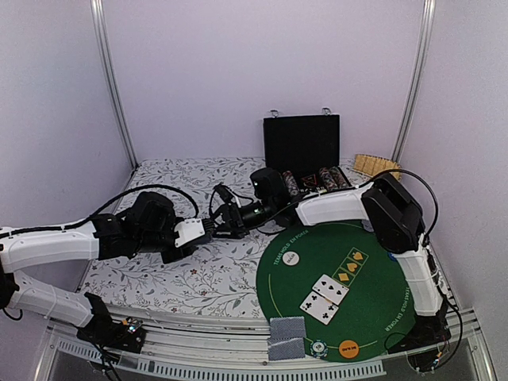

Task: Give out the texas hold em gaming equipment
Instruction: Pick up the poker card from the face-down deck piles.

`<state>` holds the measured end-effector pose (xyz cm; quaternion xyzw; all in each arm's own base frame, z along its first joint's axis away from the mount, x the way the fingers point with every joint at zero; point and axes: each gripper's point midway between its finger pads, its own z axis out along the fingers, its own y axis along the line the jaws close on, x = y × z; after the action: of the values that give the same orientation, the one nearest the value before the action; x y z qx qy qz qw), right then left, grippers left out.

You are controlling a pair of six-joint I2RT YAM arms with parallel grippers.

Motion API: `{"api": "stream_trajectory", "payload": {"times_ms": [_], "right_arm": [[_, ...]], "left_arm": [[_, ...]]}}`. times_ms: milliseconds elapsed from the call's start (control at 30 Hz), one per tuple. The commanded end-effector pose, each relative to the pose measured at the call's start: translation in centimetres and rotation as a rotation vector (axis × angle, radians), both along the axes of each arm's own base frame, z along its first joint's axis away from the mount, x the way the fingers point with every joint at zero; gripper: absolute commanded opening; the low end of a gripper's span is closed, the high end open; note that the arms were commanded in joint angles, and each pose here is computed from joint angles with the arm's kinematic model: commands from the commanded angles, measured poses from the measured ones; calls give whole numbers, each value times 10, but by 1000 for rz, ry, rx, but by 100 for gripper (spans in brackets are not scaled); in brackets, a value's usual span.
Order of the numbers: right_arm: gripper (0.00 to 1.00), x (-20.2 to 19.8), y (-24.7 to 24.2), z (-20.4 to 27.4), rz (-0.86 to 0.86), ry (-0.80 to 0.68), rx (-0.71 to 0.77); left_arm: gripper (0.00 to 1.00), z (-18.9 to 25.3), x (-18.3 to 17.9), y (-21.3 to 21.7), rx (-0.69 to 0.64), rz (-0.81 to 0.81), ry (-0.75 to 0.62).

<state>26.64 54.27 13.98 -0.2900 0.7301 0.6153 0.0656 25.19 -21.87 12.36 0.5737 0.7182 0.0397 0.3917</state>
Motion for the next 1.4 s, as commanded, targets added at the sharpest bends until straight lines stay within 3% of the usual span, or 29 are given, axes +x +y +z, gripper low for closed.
{"api": "stream_trajectory", "payload": {"times_ms": [0,300,500,933,1133,1167,1267,1367], "right_arm": [[86,-5,15,7,24,-11,45],[83,-16,30,-17,58,31,20],[65,-13,23,-16,40,14,-24],[45,-9,-1,18,-18,-139,-100],[29,-11,-5,32,-14,-166,-92],[28,-13,-5,34,-7,-167,-86],[46,-17,-1,35,13,-152,-63],[52,-22,10,28,31,-136,-54]], "left_arm": [[49,8,1,-6,-28,-13,-26],[48,8,1,-6,-25,-9,-28],[47,8,2,-5,-22,-4,-33],[46,4,2,-2,-7,-1,-31],[46,3,2,-2,-3,-2,-31],[46,3,2,-2,-3,-1,-30],[46,4,2,-3,-4,-4,-31],[46,3,2,-3,-3,-3,-30]]}}
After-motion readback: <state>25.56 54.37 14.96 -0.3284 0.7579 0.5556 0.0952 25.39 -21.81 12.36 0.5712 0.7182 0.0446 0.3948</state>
